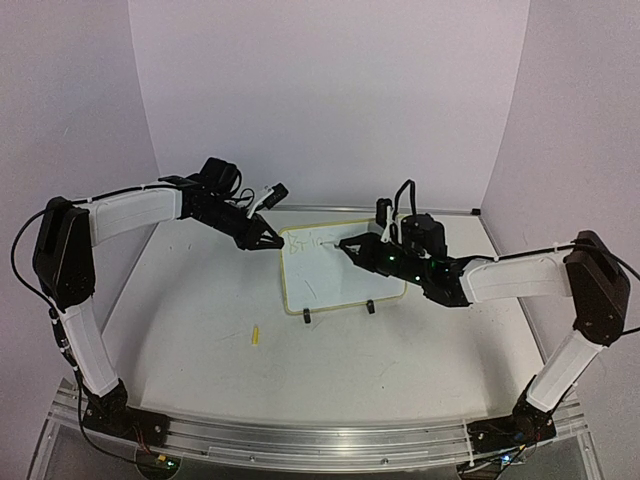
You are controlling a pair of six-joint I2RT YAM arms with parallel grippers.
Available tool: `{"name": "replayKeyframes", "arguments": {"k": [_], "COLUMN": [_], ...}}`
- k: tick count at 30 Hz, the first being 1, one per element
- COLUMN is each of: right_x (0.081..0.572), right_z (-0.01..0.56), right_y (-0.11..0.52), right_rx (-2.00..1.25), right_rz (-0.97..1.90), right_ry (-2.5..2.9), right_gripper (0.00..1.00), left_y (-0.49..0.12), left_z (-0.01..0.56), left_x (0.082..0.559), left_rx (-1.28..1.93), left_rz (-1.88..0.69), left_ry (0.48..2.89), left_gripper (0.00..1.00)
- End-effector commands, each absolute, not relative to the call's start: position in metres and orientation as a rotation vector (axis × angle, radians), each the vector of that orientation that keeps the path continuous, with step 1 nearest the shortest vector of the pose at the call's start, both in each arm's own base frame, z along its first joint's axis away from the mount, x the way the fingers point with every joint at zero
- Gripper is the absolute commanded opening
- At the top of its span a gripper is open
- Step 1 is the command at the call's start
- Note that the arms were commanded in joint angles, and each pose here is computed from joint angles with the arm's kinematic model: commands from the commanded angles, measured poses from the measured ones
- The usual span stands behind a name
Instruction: Write a sentence on the whiteboard
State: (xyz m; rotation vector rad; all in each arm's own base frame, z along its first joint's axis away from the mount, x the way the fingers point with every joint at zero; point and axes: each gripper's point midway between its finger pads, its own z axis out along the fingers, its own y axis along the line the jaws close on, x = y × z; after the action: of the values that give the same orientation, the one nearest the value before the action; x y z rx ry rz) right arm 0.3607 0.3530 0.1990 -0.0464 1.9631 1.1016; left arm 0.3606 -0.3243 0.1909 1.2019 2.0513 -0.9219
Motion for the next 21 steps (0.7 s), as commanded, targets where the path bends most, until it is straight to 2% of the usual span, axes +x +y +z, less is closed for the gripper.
{"name": "replayKeyframes", "arguments": {"k": [1,21], "right_x": [0.368,0.365], "right_z": [0.239,0.197], "right_y": [0.344,0.345], "right_rx": [-0.018,-0.005], "right_rz": [1.093,1.064], "right_ry": [1.856,1.971], "right_gripper": [0.00,0.00], "left_y": [-0.321,-0.321], "left_z": [0.196,0.196], "left_x": [0.367,0.368], "left_rx": [1.219,1.219], "left_rz": [-0.837,-0.837], "left_ry": [2.027,2.028], "left_gripper": [0.00,0.00]}}
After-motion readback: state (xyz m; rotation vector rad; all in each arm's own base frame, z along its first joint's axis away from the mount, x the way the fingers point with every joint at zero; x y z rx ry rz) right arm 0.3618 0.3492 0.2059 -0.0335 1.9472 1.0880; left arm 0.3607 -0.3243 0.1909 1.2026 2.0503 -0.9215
